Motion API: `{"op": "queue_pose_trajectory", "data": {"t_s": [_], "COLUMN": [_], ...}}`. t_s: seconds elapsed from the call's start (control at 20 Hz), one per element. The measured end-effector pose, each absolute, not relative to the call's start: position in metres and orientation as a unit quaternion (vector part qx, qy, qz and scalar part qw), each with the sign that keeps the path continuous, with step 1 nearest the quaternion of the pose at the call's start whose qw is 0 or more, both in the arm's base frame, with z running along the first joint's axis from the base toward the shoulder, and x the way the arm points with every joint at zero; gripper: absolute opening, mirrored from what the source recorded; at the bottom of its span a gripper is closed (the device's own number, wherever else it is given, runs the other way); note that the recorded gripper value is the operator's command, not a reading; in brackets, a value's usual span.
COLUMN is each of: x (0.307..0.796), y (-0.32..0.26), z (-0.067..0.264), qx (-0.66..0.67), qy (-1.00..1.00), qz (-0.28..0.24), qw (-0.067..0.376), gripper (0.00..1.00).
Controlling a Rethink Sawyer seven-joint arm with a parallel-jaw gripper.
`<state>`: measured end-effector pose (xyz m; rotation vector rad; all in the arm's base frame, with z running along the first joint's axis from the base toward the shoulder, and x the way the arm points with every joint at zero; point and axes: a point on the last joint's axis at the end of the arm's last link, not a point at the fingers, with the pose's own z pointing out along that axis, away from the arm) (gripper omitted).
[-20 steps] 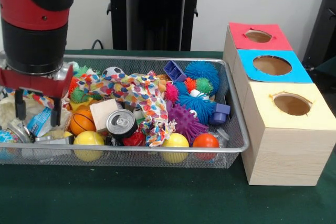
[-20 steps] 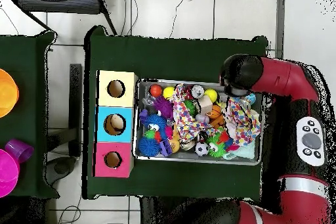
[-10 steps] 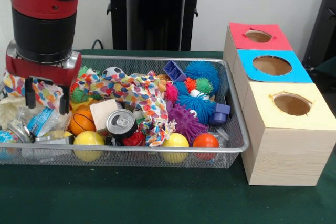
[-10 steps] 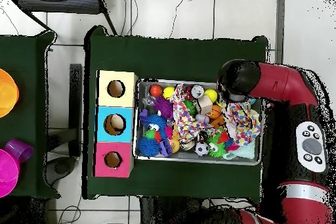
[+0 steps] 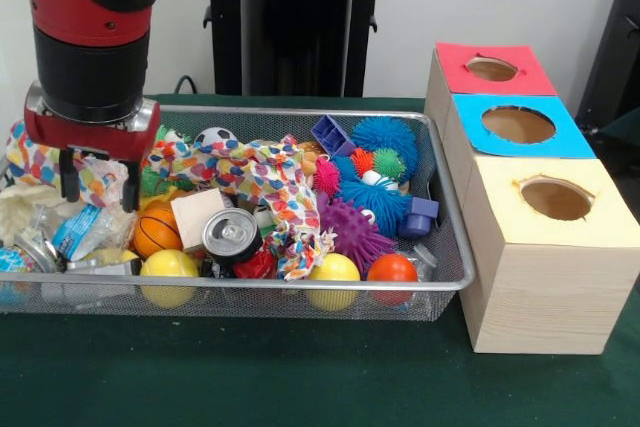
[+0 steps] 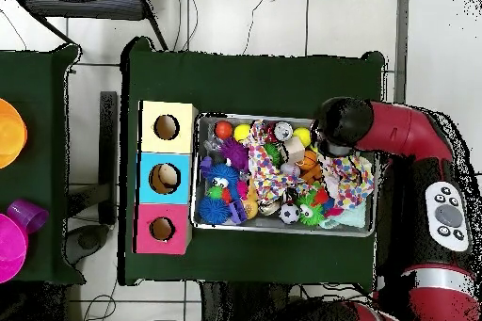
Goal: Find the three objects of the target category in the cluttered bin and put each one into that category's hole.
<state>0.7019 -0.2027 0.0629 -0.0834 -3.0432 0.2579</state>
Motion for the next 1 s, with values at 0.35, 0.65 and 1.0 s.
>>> {"op": "queue_pose_trajectory", "data": {"t_s": [0.35, 0.65, 1.0], "x": [0.685, 0.682, 0.681], "y": [-0.225, -0.238, -0.240], "z": [0.048, 0.043, 0.042], "qx": [-0.027, -0.018, -0.013], "qy": [-0.995, -0.994, -0.993], "qz": [0.096, 0.111, 0.117], "qw": [0.027, 0.008, 0.004], "gripper": [1.00, 1.00, 1.00]}}
